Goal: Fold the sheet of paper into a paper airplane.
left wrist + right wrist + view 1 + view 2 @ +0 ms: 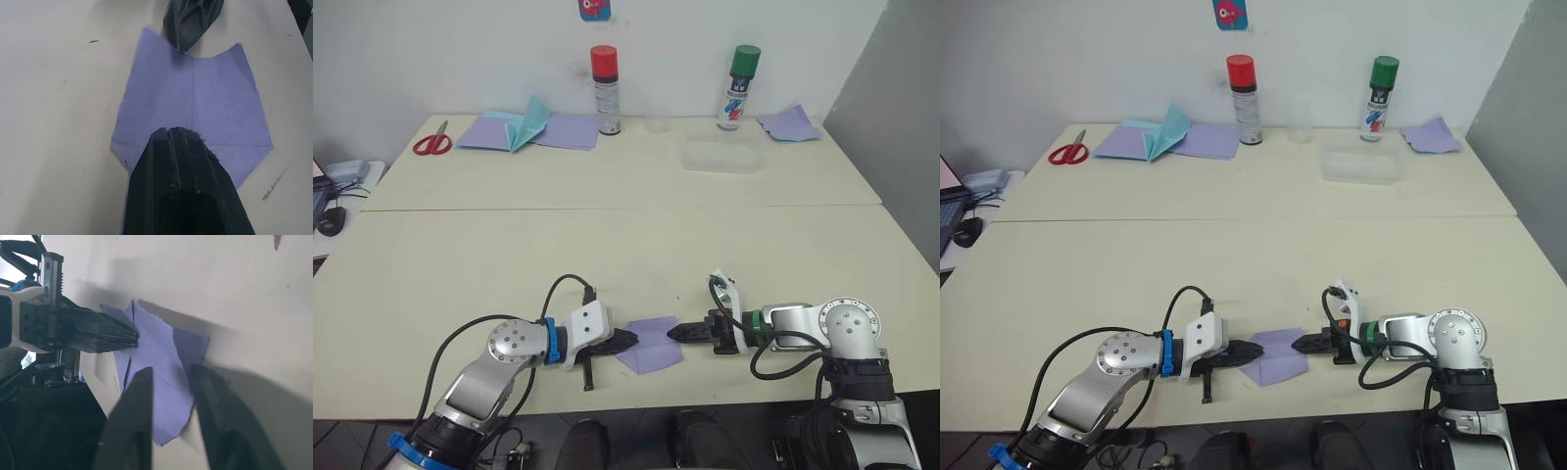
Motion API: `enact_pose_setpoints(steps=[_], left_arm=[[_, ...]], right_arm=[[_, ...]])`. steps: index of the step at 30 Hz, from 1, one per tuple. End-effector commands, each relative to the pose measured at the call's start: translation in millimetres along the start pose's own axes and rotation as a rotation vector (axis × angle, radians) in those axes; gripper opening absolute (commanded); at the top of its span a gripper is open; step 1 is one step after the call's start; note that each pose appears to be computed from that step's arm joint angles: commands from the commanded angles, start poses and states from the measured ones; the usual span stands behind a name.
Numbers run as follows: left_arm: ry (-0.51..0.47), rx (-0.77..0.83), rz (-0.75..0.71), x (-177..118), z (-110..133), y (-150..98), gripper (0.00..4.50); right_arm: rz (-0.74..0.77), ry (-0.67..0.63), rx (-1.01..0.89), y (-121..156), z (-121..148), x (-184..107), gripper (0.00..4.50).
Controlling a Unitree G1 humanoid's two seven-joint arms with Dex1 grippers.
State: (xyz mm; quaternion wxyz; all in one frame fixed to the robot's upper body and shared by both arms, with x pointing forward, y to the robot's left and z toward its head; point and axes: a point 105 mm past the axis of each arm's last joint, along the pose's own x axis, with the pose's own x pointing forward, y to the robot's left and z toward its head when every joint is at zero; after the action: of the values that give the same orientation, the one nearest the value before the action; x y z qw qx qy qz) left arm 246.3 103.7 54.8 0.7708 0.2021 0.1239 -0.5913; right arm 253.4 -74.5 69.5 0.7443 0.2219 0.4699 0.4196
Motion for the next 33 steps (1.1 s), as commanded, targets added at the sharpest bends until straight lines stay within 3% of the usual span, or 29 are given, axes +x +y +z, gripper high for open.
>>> enact_pose_setpoints(steps=[1,12,16,20,25,33], left_arm=[[0.062,-0.043,-0.017,3,-17,-7,0.0],[0.05,-0.06,0.036,-10,-16,0,0.0],[-0.035,-0.072,0.123,-34,8,21,0.0],[-0.137,-0.179,0.224,-79,43,49,0.0],[-0.112,-0.205,0.256,-108,56,61,0.0],[-0.088,-0.191,0.241,-95,50,56,0.0]], right_arm=[[0.012,0.007,-0.038,6,0,-1,0.01],[0.03,-0.056,-0.096,11,9,-9,0.01],[0.038,-0.14,-0.193,21,26,-17,0.01],[0.078,-0.232,-0.286,39,49,-28,0.01],[0.087,-0.271,-0.322,42,62,-34,0.01],[0.043,-0.208,-0.347,29,52,-26,0.01]])
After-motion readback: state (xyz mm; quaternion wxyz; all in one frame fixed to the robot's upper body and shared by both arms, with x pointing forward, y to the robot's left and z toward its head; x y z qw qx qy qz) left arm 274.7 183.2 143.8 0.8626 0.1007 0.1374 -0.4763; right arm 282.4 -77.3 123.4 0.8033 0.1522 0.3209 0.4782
